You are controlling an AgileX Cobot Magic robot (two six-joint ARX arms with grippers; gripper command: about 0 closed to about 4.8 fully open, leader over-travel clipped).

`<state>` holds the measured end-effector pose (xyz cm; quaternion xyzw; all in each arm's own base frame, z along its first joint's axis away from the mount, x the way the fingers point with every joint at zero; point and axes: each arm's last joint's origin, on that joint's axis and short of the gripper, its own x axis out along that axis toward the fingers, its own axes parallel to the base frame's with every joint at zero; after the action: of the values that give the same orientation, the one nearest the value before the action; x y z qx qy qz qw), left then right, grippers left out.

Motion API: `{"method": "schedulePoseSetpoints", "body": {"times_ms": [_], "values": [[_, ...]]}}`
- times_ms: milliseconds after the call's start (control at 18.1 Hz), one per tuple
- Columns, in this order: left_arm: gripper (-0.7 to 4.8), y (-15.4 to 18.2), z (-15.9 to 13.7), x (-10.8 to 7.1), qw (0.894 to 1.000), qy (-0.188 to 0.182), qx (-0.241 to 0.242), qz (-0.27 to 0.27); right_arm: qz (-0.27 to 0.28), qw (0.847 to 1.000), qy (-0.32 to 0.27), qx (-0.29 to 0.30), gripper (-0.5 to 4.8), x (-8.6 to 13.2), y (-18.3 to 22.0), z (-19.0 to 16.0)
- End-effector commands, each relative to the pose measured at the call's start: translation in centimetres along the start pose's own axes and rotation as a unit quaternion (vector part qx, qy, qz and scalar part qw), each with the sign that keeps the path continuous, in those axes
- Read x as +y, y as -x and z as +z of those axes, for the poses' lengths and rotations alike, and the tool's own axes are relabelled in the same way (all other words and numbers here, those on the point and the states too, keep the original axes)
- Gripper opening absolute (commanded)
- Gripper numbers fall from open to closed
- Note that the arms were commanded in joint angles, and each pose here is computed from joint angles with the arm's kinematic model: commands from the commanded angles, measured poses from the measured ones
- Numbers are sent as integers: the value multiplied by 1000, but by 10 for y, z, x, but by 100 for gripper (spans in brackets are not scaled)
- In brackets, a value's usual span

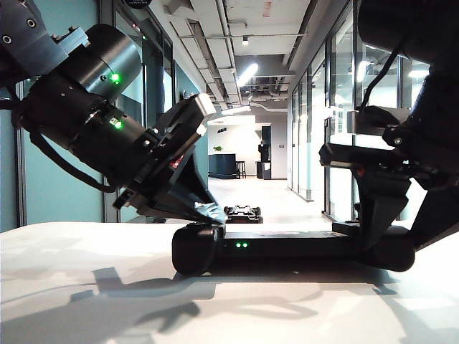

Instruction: Push the left joystick on the remote control sitting on the white table forward to make the robot dog walk in a straight line until it approaches the door.

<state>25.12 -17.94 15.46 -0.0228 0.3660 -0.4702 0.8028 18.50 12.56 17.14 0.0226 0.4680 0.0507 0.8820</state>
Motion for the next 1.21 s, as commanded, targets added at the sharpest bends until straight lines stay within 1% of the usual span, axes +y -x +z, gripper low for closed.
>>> {"method": "schedulePoseSetpoints", "body": {"times_ms": [55, 110, 276, 441, 607, 1048, 1213], "values": [[-6, 7, 4, 10, 1000, 8, -12, 13, 4, 1000, -5, -12, 166, 1, 1, 3], [-6, 8, 4, 13, 1000, 10, -14, 15, 4, 1000, -5, -12, 166, 1, 1, 3], [-6, 8, 4, 12, 1000, 7, -16, 13, 4, 1000, -5, -12, 166, 1, 1, 3], [-6, 8, 6, 12, 999, 7, -24, 27, 4, 1000, -5, -12, 166, 1, 1, 3], [-6, 8, 8, 12, 999, 1, -34, 27, 5, 1000, -5, -11, 166, 1, 1, 3], [-6, 8, 8, 12, 999, -2, -34, 27, 6, 1000, -5, -11, 166, 1, 1, 3], [-6, 8, 10, 12, 999, -7, -43, 26, 10, 1000, -5, -9, 166, 2, 1, 3]]}}
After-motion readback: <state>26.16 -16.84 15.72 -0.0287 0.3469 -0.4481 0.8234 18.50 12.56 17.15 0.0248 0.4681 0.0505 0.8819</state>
